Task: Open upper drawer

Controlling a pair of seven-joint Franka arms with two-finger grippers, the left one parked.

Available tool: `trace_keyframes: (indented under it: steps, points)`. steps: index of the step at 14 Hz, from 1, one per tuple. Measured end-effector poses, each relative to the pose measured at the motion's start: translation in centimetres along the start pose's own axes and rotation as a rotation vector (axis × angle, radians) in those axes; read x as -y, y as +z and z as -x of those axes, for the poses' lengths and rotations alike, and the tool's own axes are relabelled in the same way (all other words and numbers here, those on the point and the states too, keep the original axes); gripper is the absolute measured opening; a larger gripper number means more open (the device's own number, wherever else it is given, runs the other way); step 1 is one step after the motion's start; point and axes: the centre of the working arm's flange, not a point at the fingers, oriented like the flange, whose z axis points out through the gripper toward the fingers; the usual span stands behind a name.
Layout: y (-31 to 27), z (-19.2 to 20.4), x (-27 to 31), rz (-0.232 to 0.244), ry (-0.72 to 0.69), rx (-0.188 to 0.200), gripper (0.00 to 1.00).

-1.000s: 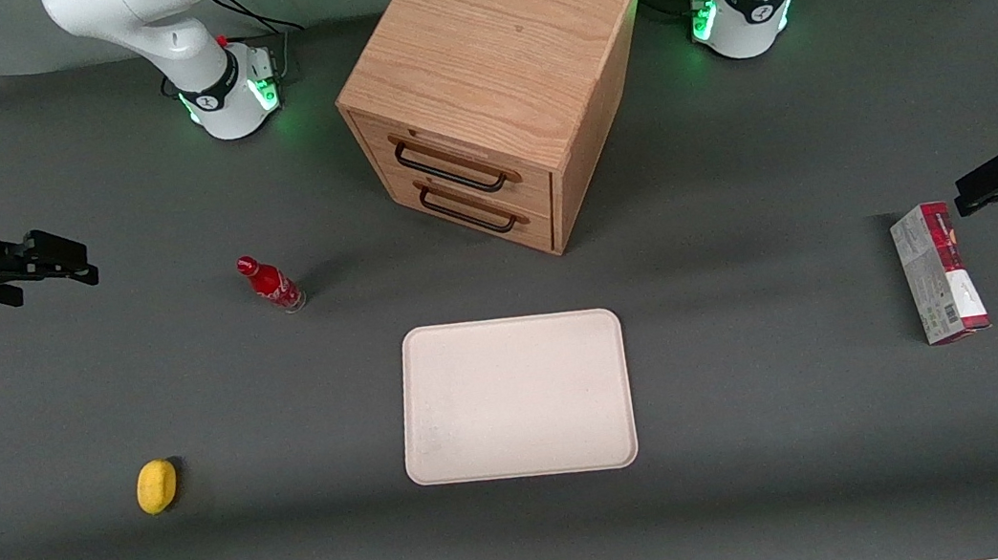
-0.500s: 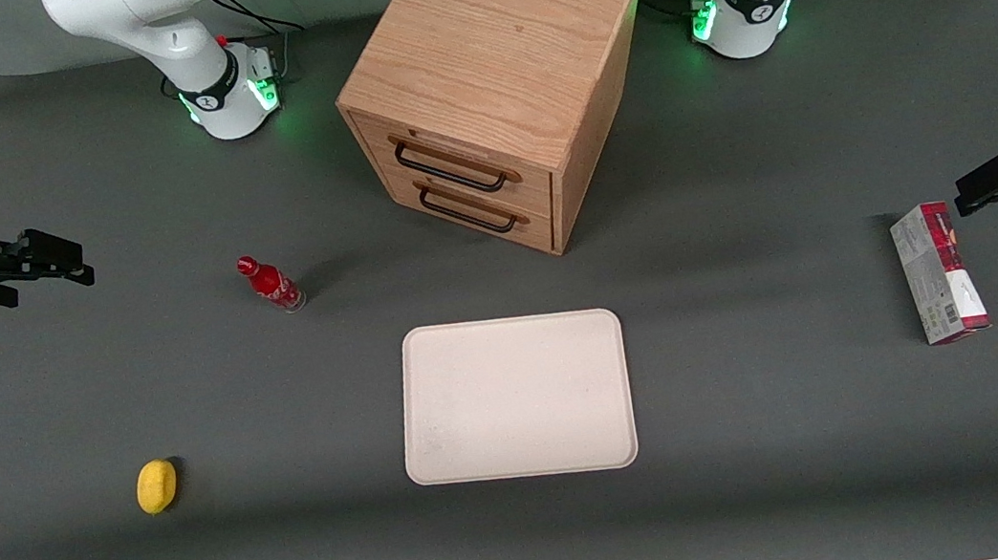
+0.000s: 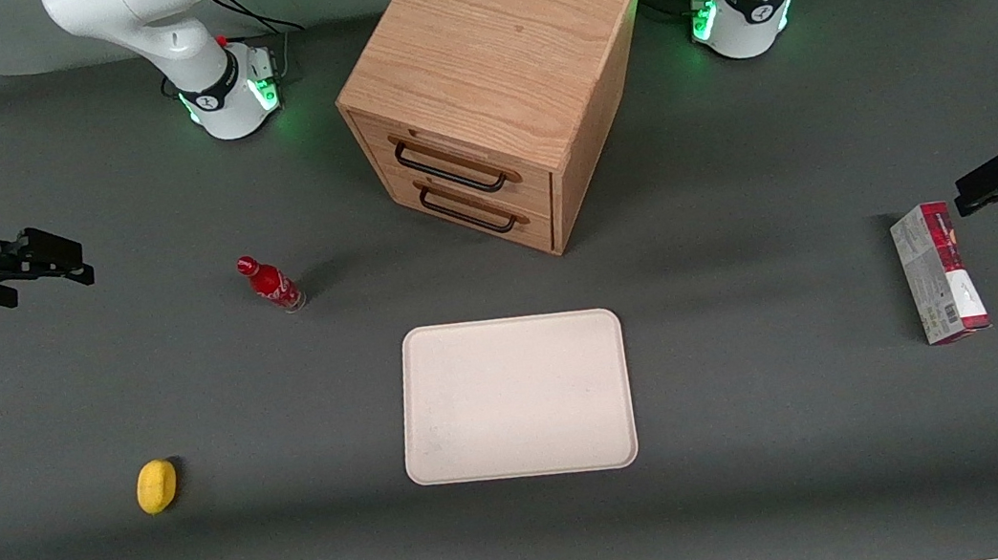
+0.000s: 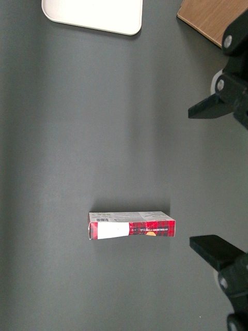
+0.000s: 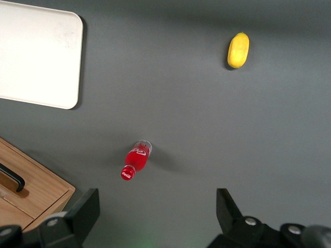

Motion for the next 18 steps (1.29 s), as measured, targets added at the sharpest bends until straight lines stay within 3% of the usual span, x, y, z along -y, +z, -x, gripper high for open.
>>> trace_keyframes:
  steps: [13, 16, 18]
  points:
    - [-0.7, -0.1, 0.3, 0.000, -0.008, -0.014, 1.00]
    - [-0.9, -0.2, 3.9, -0.001, -0.073, -0.020, 1.00]
    - [-1.2, -0.2, 7.5, -0.030, -0.131, -0.027, 1.00]
